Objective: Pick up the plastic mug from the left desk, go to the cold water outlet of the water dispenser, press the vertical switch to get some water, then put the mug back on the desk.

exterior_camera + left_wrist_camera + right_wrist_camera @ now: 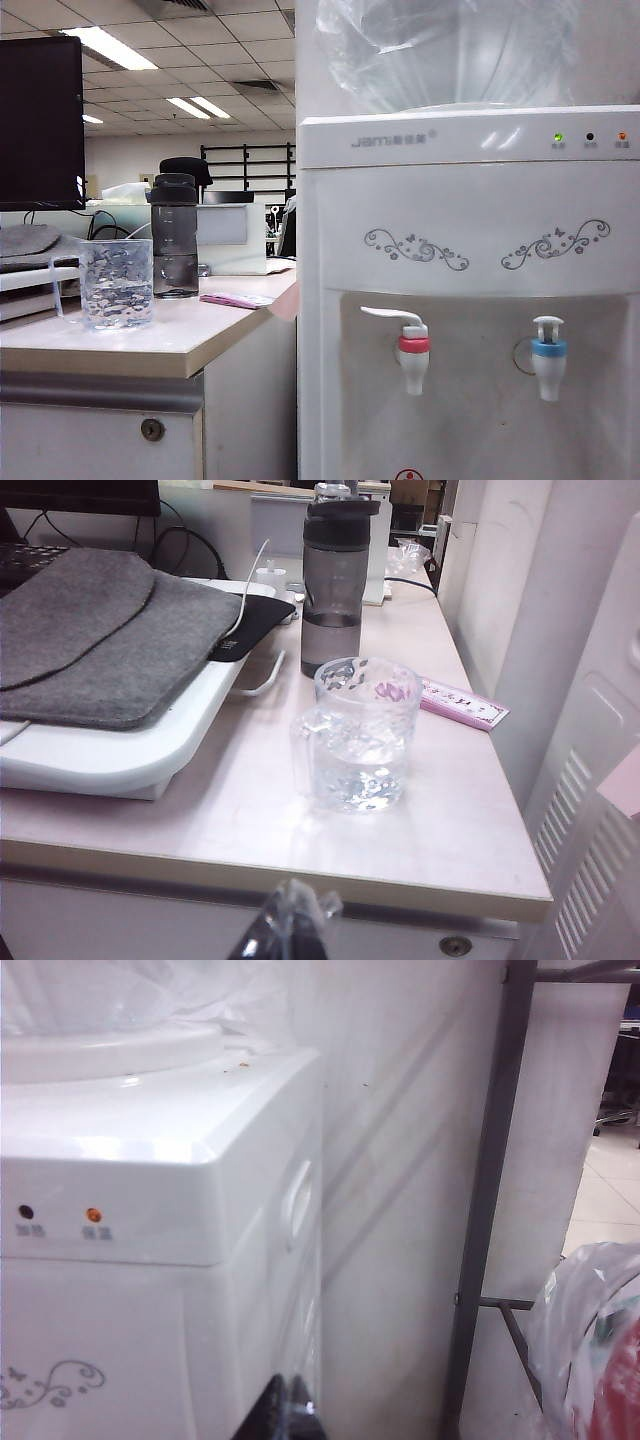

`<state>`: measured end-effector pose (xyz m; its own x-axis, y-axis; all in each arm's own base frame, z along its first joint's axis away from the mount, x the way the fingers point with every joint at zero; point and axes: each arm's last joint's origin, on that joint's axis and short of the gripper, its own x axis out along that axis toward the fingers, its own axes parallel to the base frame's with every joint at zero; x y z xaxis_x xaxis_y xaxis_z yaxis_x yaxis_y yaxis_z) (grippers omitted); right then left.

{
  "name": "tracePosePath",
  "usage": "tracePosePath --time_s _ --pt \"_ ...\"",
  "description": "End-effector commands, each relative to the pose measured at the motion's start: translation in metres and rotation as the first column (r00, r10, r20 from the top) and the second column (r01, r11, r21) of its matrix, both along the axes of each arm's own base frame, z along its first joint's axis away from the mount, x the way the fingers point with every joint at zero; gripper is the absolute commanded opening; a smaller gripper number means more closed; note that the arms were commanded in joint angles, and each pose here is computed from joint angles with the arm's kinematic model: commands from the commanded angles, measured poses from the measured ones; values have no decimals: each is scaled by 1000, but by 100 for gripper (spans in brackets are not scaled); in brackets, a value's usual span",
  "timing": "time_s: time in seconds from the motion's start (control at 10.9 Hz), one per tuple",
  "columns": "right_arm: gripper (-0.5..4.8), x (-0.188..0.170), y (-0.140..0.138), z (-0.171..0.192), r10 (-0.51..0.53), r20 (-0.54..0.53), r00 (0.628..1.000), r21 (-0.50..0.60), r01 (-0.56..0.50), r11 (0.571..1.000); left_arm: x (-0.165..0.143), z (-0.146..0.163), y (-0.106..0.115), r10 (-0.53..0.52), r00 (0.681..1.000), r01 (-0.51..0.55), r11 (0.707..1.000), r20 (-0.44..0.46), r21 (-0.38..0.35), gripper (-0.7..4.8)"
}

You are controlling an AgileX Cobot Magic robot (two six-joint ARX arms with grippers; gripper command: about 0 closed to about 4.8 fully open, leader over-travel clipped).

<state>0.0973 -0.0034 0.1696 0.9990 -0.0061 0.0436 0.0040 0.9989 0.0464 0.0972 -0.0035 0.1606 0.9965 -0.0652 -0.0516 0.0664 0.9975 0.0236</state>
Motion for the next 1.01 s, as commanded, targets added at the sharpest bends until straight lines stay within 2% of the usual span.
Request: tracePosePath --time_s 0.09,0.18,0.28,0.46,0.74,0.83,1.01 --pt "-1 -1 0 6 3 66 998 24 -4 1000 0 1 0 -4 1000 4 1000 13 1 -6" --pt "-1 -2 0 13 8 86 996 138 -20 990 0 2 0 -2 1000 2 1000 16 -1 -6" --pt "-2 -10 0 37 -7 93 996 207 -12 978 0 3 1 30 999 -29 999 16 -28 -6" --pt "-2 -18 0 58 -24 95 995 208 4 978 -1 7 2 57 998 -55 996 26 -68 -6" --pt "-2 -25 0 87 -26 135 990 200 -2 980 -4 23 2 69 995 -64 995 74 -75 -6" --pt "-2 -25 1 94 -13 137 990 188 -13 982 -5 28 2 68 994 -62 995 86 -77 -6" --pt "-1 -19 3 109 83 117 990 161 -102 982 -6 38 2 68 993 -57 991 92 -120 -6"
